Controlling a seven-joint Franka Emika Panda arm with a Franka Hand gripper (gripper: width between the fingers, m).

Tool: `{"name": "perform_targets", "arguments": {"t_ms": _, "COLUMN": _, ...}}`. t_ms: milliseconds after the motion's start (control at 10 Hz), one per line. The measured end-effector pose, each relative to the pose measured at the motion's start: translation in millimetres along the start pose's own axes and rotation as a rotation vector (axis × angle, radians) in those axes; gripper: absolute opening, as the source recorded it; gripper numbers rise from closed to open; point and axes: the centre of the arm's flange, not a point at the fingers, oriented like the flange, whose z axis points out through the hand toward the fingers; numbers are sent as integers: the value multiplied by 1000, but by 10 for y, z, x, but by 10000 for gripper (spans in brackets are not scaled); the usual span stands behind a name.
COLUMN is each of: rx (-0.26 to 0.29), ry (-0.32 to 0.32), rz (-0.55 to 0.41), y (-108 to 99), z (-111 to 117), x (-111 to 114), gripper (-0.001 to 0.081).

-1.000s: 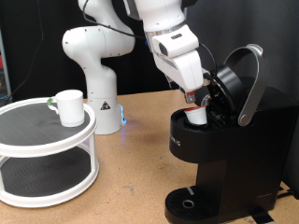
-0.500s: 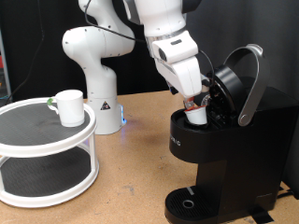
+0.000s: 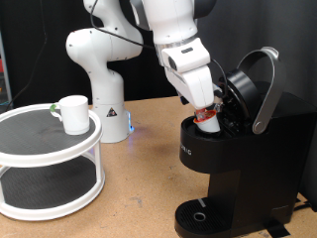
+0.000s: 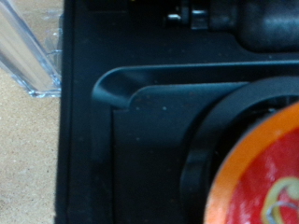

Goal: Make a cup of coffee with the keurig machine

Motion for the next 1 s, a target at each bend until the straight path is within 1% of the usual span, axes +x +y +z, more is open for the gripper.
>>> {"name": "perform_targets", "arguments": {"t_ms": 500, "rx": -11, "ry": 10, "rz": 2, "y": 31, "z": 8, "x": 30, "gripper": 801}}
{"name": "perform_targets", "arguments": {"t_ms": 800, "rx": -6, "ry": 49, "rz": 8, "y": 0, "z": -58, "x": 148, "gripper": 801}}
{"name": "perform_targets", "arguments": {"t_ms": 1000, "rx": -7, "ry": 61, "rz": 2, "y": -30, "z": -99, "x": 209, "gripper": 801}}
